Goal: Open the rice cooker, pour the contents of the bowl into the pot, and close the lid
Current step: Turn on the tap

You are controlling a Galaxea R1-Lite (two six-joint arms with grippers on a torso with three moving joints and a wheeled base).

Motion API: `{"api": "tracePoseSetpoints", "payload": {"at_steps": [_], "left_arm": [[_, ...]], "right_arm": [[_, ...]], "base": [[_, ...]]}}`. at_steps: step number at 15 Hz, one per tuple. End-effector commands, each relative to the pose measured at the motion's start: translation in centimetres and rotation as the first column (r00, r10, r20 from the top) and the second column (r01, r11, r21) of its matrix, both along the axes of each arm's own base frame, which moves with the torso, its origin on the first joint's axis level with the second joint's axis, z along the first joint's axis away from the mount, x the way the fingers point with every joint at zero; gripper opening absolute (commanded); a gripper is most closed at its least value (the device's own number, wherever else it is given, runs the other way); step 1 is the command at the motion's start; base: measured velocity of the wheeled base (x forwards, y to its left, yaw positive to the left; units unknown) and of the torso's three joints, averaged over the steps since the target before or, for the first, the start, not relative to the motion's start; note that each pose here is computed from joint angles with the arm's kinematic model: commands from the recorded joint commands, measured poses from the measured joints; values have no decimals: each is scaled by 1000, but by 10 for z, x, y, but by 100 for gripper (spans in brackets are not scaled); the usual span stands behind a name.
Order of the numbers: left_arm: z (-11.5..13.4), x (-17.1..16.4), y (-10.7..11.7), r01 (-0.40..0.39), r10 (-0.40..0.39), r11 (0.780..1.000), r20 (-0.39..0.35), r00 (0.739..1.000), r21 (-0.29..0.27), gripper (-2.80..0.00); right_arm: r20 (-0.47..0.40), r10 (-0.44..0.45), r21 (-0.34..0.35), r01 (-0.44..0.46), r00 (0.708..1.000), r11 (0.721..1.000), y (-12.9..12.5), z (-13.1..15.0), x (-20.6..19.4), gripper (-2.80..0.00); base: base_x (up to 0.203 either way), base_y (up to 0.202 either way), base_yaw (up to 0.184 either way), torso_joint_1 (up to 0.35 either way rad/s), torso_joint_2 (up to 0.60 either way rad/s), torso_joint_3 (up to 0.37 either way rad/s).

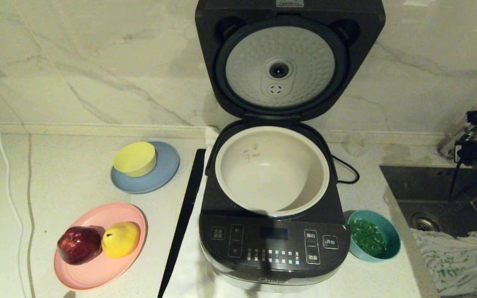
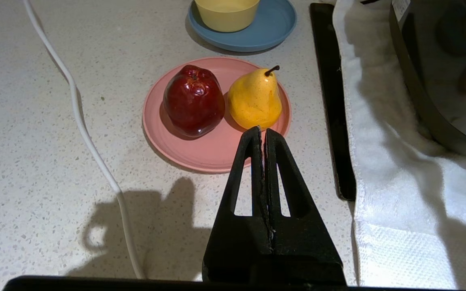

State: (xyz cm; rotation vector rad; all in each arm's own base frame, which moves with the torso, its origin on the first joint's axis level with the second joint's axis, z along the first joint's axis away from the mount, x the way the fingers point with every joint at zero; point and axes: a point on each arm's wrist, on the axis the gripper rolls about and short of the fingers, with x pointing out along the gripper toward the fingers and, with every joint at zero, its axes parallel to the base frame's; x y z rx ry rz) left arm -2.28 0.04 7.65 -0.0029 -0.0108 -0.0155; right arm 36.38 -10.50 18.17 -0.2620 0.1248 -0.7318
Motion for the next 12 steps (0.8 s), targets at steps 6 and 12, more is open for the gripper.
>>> {"api": "tracePoseSetpoints", "payload": {"at_steps": [6, 12], "left_arm": [[-1, 0, 0, 0, 0, 1000, -3, 1000, -1, -280], [-1, 0, 0, 0, 0, 1000, -3, 1000, -1, -280]], "right_arm": [[23, -23, -27, 23, 999, 999, -25, -10, 43, -280], [31, -25, -28, 26, 999, 999, -34, -17, 69, -280]], "base": [[0, 0, 0, 0, 0, 0], [0, 0, 0, 0, 0, 0]]}}
